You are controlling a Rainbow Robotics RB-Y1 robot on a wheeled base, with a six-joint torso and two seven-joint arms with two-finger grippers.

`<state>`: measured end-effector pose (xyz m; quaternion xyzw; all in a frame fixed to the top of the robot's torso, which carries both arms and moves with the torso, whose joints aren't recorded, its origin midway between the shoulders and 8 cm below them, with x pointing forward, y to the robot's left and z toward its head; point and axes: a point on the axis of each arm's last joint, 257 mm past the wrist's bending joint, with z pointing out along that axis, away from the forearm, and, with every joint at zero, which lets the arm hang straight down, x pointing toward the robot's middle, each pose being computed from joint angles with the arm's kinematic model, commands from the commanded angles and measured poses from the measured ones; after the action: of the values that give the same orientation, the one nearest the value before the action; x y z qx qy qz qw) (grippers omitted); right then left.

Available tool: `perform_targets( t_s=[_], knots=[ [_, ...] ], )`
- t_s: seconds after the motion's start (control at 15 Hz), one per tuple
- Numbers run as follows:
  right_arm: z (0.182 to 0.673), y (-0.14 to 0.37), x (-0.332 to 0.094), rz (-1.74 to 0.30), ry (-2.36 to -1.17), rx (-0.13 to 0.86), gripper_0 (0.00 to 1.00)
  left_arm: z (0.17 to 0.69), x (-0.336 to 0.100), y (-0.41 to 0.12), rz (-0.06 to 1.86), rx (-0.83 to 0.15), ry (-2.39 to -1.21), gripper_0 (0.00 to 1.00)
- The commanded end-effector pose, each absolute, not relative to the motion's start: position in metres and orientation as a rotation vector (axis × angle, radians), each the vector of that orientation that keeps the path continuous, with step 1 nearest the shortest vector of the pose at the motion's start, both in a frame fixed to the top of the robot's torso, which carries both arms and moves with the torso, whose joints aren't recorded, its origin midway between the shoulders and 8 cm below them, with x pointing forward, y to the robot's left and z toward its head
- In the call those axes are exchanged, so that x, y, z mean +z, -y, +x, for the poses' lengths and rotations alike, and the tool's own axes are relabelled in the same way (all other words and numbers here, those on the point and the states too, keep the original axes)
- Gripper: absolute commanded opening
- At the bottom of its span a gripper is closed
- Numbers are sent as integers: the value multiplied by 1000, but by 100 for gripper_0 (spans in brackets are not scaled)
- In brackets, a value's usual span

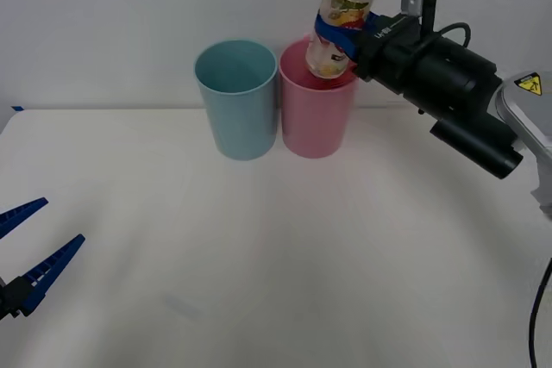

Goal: Grasp the object on the table and drop it into the matching bin: aluminum can to the light blue bin, PET bottle to the pink bin.

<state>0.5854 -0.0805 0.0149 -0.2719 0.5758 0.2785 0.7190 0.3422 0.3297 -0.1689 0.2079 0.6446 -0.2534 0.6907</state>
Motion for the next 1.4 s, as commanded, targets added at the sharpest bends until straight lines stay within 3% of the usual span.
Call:
perform_targets(
  t_s=[0.07,0.8,0.87,0.93,1.0,1.4],
  knots=[
    [612,75,18,-601,-1289,597,0,342,-169,-330,465,-567,-1441,100],
    [652,78,13,-585,-1334,518,3,342,-169,-330,465,-567,-1441,100],
    [652,78,12,-589,-1334,516,17,342,-169,-330,465,-567,-1441,100],
    [653,78,14,-588,-1331,512,65,342,-169,-330,465,-567,-1441,100],
    [653,78,14,-594,-1328,505,100,342,-169,-330,465,-567,-1441,100],
    [639,78,13,-602,-1309,526,100,342,-169,-330,465,-567,-1441,100]
  ],
)
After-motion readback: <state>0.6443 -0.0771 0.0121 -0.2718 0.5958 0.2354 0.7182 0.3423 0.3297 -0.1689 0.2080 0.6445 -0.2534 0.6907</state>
